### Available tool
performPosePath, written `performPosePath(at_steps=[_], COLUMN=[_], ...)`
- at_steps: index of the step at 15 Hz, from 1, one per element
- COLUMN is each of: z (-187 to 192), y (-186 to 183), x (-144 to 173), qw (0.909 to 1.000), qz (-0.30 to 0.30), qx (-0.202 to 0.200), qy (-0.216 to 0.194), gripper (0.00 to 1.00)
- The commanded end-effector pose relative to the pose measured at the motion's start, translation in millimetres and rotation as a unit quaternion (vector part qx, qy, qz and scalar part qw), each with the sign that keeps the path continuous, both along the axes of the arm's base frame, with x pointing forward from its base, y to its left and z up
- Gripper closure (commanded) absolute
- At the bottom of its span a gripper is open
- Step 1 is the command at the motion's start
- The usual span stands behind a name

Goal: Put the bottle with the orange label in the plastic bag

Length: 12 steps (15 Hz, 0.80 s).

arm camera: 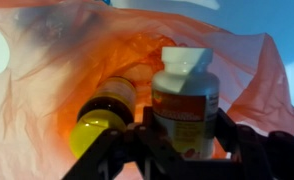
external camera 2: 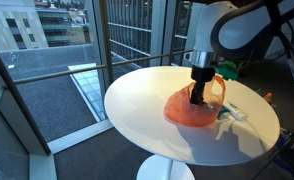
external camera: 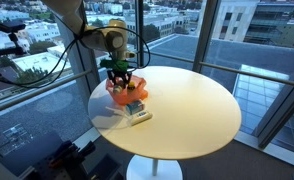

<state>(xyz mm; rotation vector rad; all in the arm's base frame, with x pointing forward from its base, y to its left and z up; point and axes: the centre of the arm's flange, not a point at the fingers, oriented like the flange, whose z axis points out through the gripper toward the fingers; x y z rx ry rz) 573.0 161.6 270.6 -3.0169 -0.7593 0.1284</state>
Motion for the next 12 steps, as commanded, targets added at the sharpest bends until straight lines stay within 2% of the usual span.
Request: performPosePath(at_steps=[1,2,3,4,6,12], z=[-9,-9,-8,-7,-5,16], y=[3,3,4,4,4,-2], x=[7,7,6,6,4,-5], qw=[0.9998,0.9998,0.9998,0.9998,0.9998,0.9998], qz=[0.017,0.018,0.018,0.019,0.02,0.012], qx=[-0.006,-0.006,-0.007,-0.007,-0.006,-0.014], qy=[-0.005,-0.006,-0.007,-0.007,-0.007,-0.002], gripper=[0.65,0.45,0.15,0.13,0.01,0.0])
